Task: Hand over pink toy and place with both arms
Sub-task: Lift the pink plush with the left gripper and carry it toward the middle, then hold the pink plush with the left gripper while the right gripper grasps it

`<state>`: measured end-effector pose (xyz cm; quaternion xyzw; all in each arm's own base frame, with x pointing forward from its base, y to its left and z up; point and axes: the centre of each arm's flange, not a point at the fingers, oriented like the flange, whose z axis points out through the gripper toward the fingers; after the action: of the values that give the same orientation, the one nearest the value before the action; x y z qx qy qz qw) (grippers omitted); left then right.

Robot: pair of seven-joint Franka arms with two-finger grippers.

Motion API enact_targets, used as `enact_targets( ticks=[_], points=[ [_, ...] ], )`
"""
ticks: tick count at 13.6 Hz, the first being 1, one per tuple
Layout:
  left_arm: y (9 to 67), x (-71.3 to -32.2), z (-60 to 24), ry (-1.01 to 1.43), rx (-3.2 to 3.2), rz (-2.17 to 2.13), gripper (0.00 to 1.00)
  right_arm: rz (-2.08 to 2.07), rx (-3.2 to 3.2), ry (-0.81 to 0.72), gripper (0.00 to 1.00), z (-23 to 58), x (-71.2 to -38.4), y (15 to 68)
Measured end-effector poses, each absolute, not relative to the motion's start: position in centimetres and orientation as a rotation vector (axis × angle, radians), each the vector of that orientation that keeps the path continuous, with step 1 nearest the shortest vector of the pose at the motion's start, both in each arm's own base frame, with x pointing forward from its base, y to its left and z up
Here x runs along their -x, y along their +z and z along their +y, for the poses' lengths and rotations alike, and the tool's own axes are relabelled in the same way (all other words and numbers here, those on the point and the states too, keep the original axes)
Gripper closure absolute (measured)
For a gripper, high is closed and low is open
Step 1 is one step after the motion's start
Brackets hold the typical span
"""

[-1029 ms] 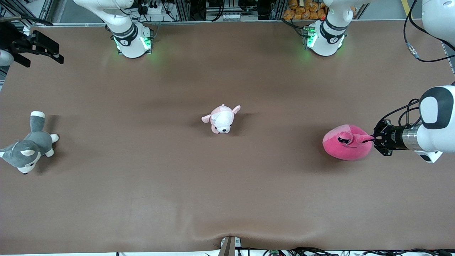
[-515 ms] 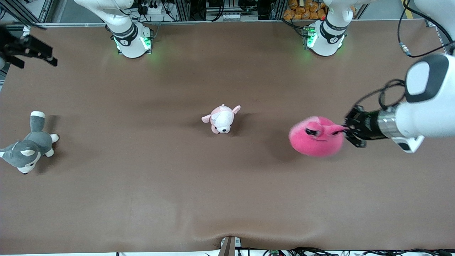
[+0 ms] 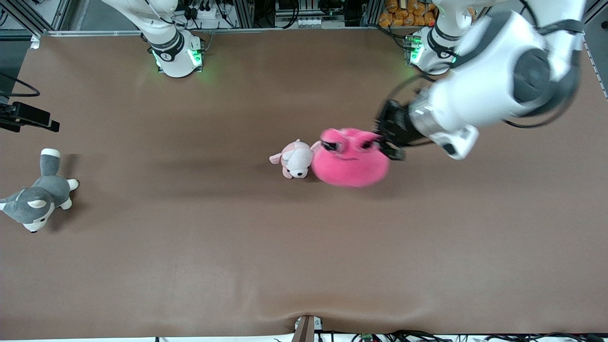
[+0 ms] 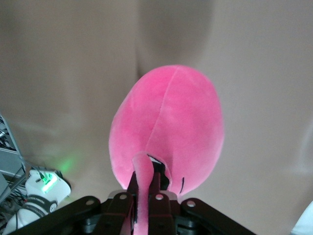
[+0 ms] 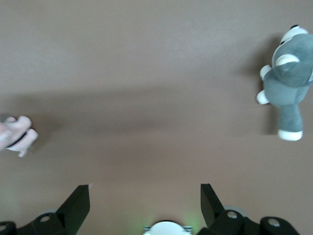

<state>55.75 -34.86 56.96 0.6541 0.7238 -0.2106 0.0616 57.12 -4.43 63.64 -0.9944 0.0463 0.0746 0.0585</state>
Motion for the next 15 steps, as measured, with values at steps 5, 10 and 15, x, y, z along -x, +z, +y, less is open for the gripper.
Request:
enact_targets(
  ticks=[5,10,15],
  points=[
    [58.7,-50.7,-45.5,-0.640,-1.835,2.118,0.90,0.625,2.743,0.322,0.00,1.4,-57.2,64.6],
    [58.8,-48.8,-50.2,-0.714,-1.601,2.176,0.90,1.059,2.567,0.526,0.00,13.1,-56.9,64.1],
    [58.9,-47.6,-52.1,-0.759,-1.500,2.218,0.90,1.346,2.450,0.553,0.00,23.2,-57.1,61.9]
  ],
)
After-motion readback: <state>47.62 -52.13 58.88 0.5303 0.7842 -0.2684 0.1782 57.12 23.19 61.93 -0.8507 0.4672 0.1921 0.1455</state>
